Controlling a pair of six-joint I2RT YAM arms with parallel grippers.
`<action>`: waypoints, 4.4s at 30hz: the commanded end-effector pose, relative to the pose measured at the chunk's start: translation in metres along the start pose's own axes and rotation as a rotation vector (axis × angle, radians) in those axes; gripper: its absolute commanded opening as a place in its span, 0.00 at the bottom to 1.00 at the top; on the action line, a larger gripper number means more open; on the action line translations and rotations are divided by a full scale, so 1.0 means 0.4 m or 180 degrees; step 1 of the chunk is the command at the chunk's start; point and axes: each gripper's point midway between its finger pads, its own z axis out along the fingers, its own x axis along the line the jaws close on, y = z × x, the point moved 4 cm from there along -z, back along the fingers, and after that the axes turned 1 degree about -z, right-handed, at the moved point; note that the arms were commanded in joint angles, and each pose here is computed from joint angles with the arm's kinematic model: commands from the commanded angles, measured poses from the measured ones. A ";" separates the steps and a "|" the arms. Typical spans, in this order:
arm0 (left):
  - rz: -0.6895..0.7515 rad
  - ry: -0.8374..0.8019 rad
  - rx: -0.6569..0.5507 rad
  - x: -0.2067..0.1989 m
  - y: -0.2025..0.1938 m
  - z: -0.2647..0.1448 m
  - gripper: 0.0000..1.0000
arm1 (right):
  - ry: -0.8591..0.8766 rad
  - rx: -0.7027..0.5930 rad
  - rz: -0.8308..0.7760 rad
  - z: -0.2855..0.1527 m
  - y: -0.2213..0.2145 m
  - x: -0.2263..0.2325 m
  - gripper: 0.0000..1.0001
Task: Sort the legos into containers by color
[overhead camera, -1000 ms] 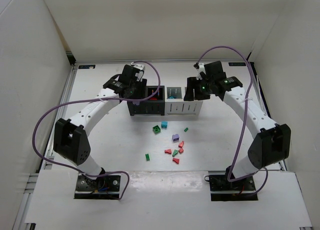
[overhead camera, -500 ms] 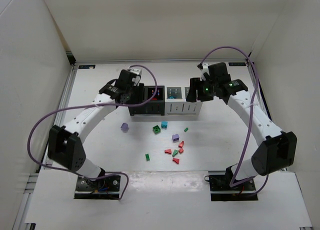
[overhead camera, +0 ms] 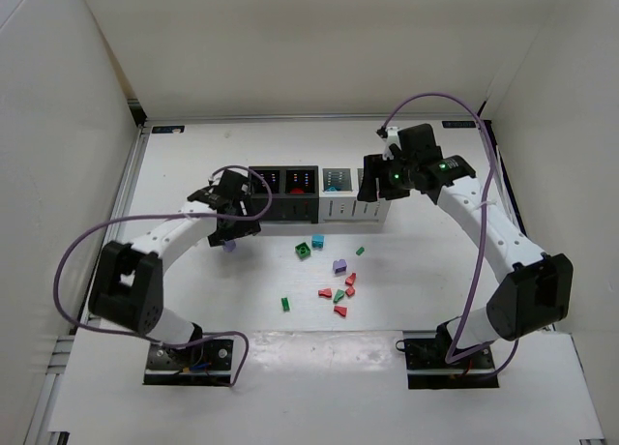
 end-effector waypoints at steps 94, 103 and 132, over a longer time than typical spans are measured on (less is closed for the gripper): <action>-0.1200 0.0281 -0.0814 0.056 0.091 -0.017 0.23 | -0.0098 0.0014 0.0013 -0.030 0.027 -0.035 0.67; -0.0607 -0.0477 -0.1690 -0.079 0.261 -0.237 0.24 | -0.0032 -0.0086 0.0037 -0.039 0.027 -0.031 0.67; -0.0787 -0.0431 -0.1498 -0.072 0.369 -0.123 0.77 | -0.0026 -0.0132 0.0102 -0.052 0.031 -0.051 0.67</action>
